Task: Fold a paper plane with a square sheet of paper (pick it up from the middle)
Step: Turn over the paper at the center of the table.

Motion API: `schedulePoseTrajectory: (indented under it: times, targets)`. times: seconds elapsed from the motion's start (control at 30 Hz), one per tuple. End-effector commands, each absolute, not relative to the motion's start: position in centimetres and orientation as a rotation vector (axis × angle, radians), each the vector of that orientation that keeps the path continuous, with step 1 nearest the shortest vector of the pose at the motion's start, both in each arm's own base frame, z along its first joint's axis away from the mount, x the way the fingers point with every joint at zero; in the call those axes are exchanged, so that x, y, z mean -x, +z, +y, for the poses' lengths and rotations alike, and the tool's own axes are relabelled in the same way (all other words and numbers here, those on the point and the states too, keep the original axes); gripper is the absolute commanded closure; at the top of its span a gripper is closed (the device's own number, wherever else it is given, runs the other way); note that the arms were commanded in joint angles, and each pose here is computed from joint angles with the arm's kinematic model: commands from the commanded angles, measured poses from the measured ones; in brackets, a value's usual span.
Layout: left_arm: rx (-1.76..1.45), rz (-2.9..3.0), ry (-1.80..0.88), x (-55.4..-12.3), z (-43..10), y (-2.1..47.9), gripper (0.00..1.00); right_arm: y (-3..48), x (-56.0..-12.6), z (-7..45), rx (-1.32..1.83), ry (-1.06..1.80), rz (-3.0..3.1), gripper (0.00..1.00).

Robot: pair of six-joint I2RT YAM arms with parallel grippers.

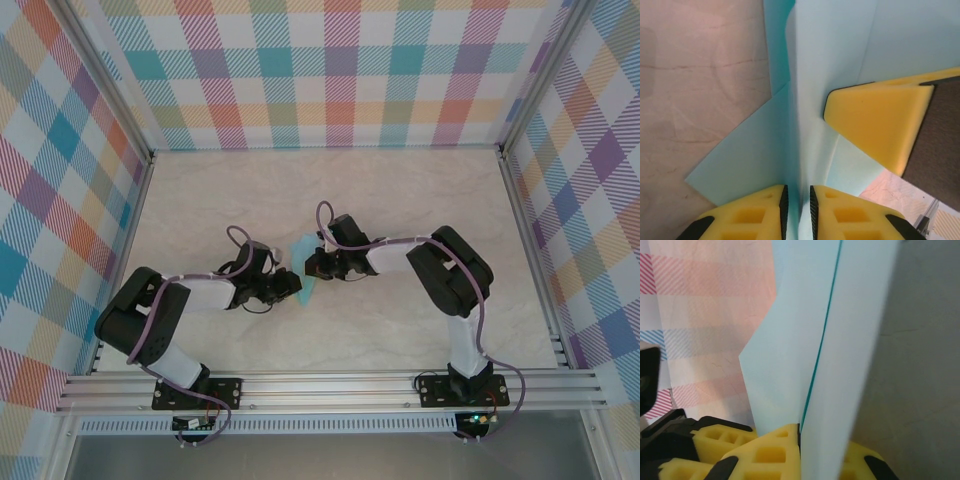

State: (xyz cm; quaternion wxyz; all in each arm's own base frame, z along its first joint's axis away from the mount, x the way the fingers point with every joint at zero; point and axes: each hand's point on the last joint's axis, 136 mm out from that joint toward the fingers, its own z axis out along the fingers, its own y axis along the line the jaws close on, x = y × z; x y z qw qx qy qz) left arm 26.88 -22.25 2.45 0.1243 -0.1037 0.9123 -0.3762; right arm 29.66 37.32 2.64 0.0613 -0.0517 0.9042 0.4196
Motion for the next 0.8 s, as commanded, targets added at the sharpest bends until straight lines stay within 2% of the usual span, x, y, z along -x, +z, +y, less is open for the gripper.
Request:
schedulePoseTrajectory:
  times: [0.0,0.2,0.37,0.63,0.77]
  targets:
    - [0.299,2.641,-1.093,-26.2,-21.3,3.2,0.72,5.0,-29.6,37.1,0.201,1.222,2.7,0.97]
    - [0.275,2.607,-1.051,-25.0,-20.1,5.1,0.59,6.9,-29.1,35.4,0.213,1.106,2.712,0.97]
    - [0.277,2.549,-0.967,-24.2,-18.3,7.4,0.55,8.9,-27.9,31.1,0.228,0.814,2.74,0.96]
    - [0.301,2.447,-0.795,-23.5,-14.9,10.8,0.5,12.6,-25.3,19.7,0.174,0.07,2.826,0.93]
    - [0.321,2.437,-0.745,-23.0,-13.8,11.1,0.49,13.8,-24.1,15.7,0.191,-0.346,2.835,0.93]
